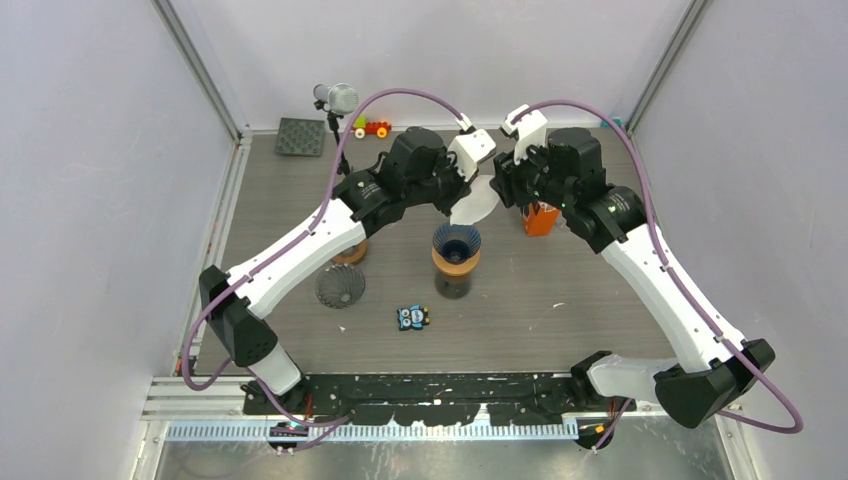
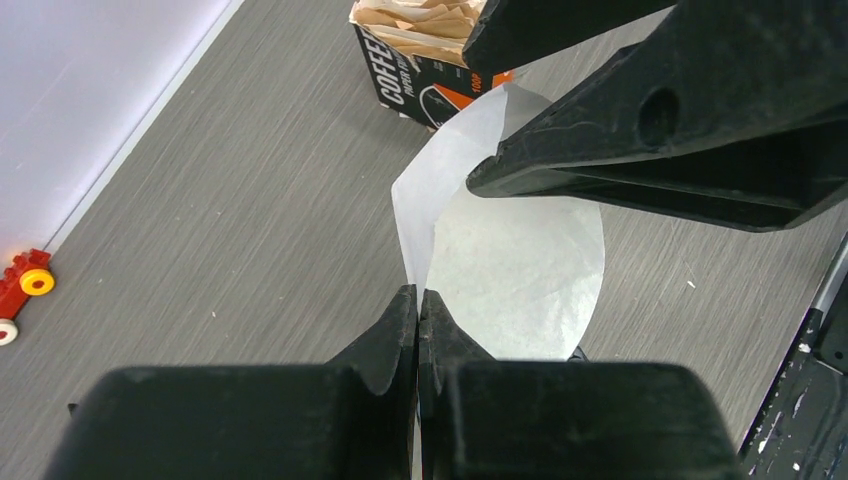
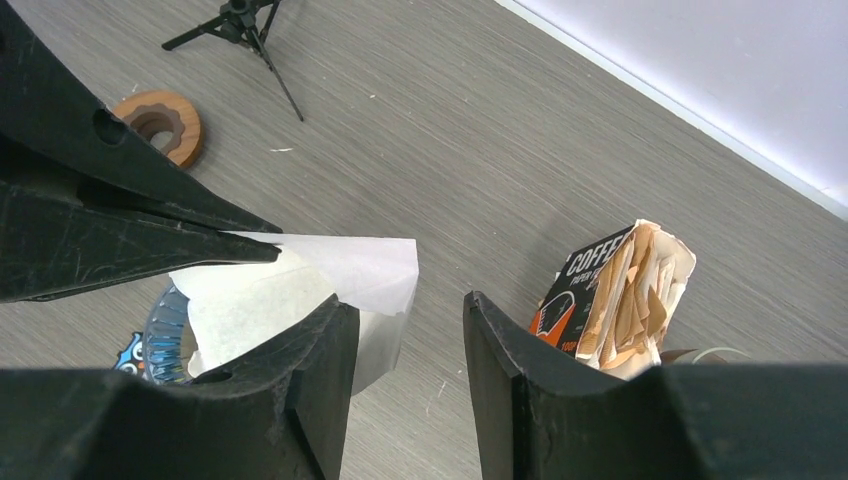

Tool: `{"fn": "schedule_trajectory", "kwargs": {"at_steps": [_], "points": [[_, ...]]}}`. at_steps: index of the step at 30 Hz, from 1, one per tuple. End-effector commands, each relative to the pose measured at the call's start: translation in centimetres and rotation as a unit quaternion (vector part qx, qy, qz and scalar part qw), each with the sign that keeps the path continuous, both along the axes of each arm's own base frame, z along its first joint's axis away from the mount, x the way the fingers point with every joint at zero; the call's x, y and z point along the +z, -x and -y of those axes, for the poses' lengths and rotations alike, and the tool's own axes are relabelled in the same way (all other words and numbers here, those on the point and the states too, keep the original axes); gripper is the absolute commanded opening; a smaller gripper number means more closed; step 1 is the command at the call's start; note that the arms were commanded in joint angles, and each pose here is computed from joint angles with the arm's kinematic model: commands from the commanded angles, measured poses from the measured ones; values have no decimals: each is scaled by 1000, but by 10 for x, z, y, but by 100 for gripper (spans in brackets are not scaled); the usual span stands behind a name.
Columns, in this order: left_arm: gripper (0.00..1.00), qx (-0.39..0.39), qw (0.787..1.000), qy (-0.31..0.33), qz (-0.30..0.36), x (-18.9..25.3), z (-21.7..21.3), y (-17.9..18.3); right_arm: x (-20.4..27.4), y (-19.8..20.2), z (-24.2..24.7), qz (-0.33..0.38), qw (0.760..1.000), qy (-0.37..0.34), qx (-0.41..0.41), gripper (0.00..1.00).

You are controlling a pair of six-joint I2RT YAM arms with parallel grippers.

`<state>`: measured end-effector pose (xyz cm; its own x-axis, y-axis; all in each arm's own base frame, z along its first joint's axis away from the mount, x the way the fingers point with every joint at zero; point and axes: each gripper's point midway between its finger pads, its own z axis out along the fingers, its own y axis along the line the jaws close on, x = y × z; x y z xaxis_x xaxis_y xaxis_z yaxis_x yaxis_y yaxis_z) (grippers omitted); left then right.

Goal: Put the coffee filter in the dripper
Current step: Place the coffee filter in the coffee dripper.

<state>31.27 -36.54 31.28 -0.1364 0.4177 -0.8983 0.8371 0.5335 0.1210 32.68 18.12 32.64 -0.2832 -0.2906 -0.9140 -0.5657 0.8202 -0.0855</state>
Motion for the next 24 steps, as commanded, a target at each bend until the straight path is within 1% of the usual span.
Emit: {"fn": "schedule_trajectory", "kwargs": {"at_steps": [1, 6, 16, 20, 24], "points": [[0, -22, 1000, 13, 12, 16, -1, 12, 13, -1, -8, 28, 999, -5, 24, 47], [0, -24, 1000, 13, 11, 16, -1, 12, 12, 1, -10, 29, 999, 3, 40, 40], [0, -21, 1000, 9, 16, 19, -3, 11, 9, 4, -4, 32, 999, 12, 35, 18], [0, -16, 1000, 11, 21, 23, -4, 9, 8, 4, -3, 23, 1000, 1, 20, 14], [0, -11, 1000, 14, 24, 25, -3, 7, 7, 8, -7, 0, 999, -33, 9, 13]]}}
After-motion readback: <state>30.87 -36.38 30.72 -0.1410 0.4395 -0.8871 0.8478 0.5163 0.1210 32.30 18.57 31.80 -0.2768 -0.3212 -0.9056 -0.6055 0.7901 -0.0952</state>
